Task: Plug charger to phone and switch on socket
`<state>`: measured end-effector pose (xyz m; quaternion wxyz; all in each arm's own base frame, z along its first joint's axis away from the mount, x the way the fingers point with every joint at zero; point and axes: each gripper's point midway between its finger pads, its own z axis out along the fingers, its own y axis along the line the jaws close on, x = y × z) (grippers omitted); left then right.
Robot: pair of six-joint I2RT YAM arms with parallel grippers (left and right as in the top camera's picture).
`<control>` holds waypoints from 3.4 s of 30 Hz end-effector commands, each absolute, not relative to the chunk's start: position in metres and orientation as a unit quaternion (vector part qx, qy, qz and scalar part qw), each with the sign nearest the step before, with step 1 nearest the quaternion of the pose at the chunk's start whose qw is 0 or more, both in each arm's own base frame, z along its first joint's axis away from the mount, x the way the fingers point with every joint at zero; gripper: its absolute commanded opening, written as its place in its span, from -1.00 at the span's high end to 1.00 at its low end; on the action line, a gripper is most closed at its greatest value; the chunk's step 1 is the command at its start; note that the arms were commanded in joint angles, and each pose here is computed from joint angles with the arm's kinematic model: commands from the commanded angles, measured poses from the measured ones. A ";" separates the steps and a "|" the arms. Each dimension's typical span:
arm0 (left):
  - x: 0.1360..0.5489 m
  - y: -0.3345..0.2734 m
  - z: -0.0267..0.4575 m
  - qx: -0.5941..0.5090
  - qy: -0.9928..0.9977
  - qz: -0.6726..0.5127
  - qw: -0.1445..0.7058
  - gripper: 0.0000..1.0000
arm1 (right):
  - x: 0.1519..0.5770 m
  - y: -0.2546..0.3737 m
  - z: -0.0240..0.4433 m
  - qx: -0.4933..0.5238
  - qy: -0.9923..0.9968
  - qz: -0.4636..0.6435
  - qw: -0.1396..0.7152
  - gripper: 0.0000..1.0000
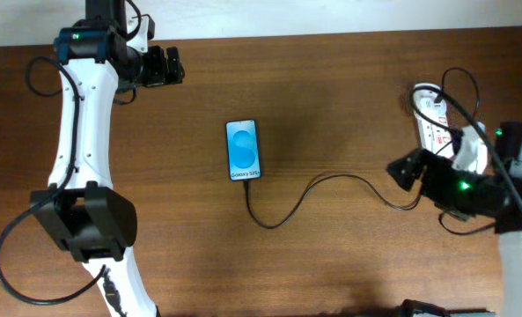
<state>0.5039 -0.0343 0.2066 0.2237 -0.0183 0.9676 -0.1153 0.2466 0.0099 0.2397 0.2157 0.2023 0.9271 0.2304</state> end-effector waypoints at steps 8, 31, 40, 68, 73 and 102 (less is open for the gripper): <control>0.505 -0.033 0.204 -0.022 0.968 -0.112 0.221 -0.99 | 0.230 -0.006 0.235 0.200 0.940 0.184 0.205 -0.97; 0.505 -0.033 0.204 -0.022 0.968 -0.112 0.221 -0.99 | 0.345 -0.262 0.269 0.428 0.864 0.098 0.245 -0.97; 0.505 -0.033 0.204 -0.022 0.968 -0.113 0.221 -0.99 | 0.391 -0.315 0.162 0.463 0.860 0.091 0.196 -0.97; 0.505 -0.033 0.204 -0.022 0.968 -0.113 0.221 -0.99 | 0.459 -0.225 0.027 0.313 0.944 0.061 0.086 -0.97; 0.505 -0.033 0.204 -0.022 0.968 -0.113 0.221 -0.99 | 0.458 -0.220 0.023 0.304 0.949 0.034 0.074 -0.97; 0.505 -0.033 0.204 -0.022 0.968 -0.112 0.221 -0.99 | 0.439 -0.198 -0.002 0.348 0.935 0.063 0.026 -0.97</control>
